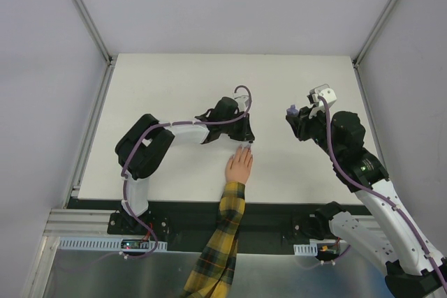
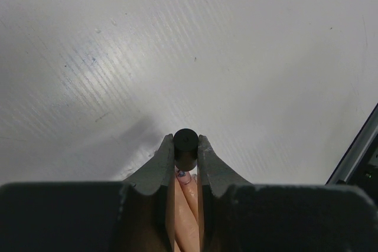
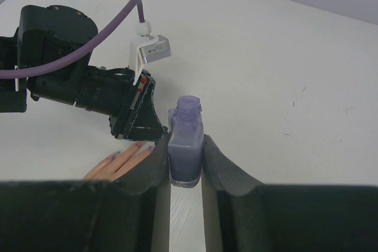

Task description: Paint the nails

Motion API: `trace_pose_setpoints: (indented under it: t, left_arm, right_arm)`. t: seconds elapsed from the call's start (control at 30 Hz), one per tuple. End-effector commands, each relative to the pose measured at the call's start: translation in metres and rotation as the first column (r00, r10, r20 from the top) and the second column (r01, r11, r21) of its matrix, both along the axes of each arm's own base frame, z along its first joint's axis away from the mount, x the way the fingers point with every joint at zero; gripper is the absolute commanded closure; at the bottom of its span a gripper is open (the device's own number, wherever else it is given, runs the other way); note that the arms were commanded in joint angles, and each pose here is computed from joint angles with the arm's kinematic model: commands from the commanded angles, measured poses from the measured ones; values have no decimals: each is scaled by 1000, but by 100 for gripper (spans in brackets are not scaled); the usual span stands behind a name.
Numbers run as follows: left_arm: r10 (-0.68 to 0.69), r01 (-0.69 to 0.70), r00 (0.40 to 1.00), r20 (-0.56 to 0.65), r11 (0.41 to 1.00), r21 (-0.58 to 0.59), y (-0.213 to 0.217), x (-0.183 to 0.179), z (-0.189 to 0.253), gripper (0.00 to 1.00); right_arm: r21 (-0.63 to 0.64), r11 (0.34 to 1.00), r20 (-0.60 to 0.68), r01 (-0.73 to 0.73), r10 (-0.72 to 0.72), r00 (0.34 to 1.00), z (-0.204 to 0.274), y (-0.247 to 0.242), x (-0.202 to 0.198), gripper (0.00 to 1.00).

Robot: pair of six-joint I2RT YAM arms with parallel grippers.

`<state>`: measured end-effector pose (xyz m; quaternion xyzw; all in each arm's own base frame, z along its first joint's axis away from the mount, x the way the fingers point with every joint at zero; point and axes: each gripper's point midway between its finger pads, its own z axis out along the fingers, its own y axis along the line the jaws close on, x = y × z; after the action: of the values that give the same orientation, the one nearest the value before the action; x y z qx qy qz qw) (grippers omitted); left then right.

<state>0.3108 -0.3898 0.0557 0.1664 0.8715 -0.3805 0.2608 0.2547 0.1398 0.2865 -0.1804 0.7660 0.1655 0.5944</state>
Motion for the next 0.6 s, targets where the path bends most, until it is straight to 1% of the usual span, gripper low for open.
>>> trace_pose_setpoints:
  t: [0.0,0.57]
  left_arm:
    - [-15,15,1000,19,1000,-24,-8,3,11,100]
    - [34,-34,999,25,999,-6,11,20,5,100]
  right_arm:
    - [49,999,53,-9,7,999,18,5,3,100]
    - [44,999,53,-4,1,999,18,3,4,100]
